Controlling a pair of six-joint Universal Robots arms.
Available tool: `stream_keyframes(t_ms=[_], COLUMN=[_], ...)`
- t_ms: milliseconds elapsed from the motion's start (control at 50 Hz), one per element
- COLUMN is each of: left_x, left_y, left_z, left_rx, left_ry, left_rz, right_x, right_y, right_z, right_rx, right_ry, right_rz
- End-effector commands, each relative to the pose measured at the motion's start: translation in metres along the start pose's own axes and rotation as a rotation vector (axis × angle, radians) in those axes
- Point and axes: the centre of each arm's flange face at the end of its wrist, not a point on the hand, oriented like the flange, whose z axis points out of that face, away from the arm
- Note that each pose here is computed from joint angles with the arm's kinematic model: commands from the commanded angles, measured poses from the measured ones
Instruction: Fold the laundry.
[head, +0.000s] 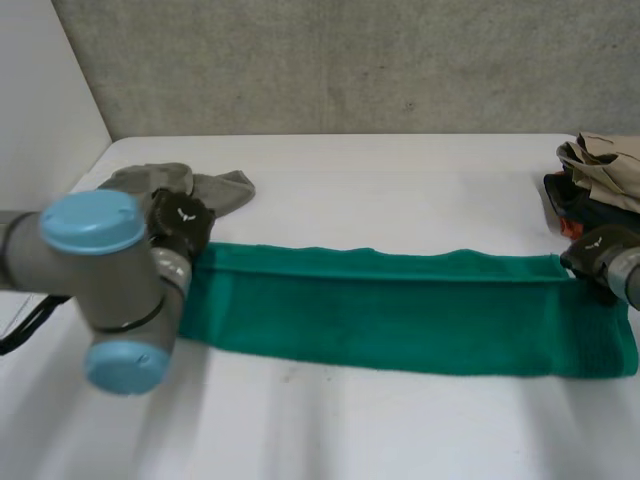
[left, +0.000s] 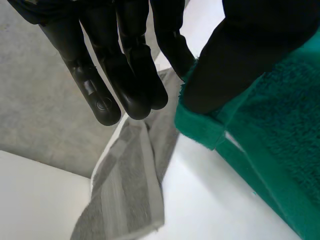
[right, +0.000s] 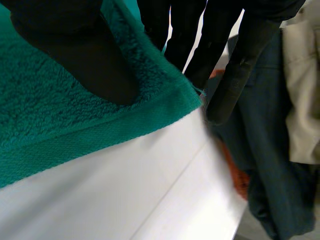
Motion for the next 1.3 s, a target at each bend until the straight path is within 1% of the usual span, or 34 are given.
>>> stream_keyframes(t_ms=[20, 140, 220, 300, 360, 420, 480, 580, 640, 660, 780, 880, 1020, 1180, 1260, 1300], left_x=[0.013, 0.018, 0.025, 0.033, 0.039, 0.035, 0.028, 0.019, 0.017, 0.017, 0.02, 0.024, 0.026, 0.026, 0.025, 0.022], left_y=[0.007, 0.002, -0.002, -0.013, -0.016, -0.019, -0.021, -0.022, -0.02, -0.018, -0.014, -0.013, -0.011, -0.011, -0.01, -0.013], left_z=[0.036, 0.056, 0.058, 0.05, 0.041, 0.033, 0.021, -0.004, -0.014, -0.02, -0.032, -0.036, -0.036, -0.037, -0.038, -0.039], left_rx=[-0.028, 0.025, 0.055, 0.089, 0.099, 0.099, 0.099, 0.093, 0.086, 0.081, 0.071, 0.07, 0.064, 0.069, 0.071, 0.077], left_ry=[-0.059, -0.101, -0.114, -0.105, -0.084, -0.08, -0.076, -0.057, -0.048, -0.04, -0.017, -0.003, 0.002, 0.0, -0.003, -0.009], left_rz=[0.003, -0.011, 0.001, 0.01, 0.011, 0.009, 0.009, 0.011, 0.013, 0.013, -0.009, -0.019, -0.021, -0.023, -0.024, -0.027], right_x=[0.004, 0.004, -0.001, 0.002, 0.006, 0.005, 0.0, -0.01, -0.013, -0.015, -0.022, -0.026, -0.033, -0.024, -0.006, 0.01], right_y=[-0.003, -0.009, -0.016, -0.021, -0.025, -0.028, -0.028, -0.012, 0.0, 0.008, 0.033, 0.04, 0.05, 0.062, 0.081, 0.094], right_z=[0.021, 0.041, 0.047, 0.042, 0.028, 0.006, -0.009, -0.042, -0.053, -0.056, -0.056, -0.051, -0.03, -0.016, -0.012, -0.011], right_rx=[0.022, 0.071, 0.109, 0.127, 0.154, 0.186, 0.205, 0.199, 0.178, 0.16, 0.124, 0.142, 0.146, 0.115, 0.038, -0.004], right_ry=[0.065, 0.124, 0.158, 0.194, 0.186, 0.157, 0.122, 0.009, -0.048, -0.089, -0.16, -0.164, -0.161, -0.12, -0.04, 0.018], right_rz=[-0.009, -0.015, -0.012, 0.076, 0.169, 0.215, 0.218, 0.236, 0.261, 0.283, 0.336, 0.305, 0.294, 0.312, 0.339, 0.353])
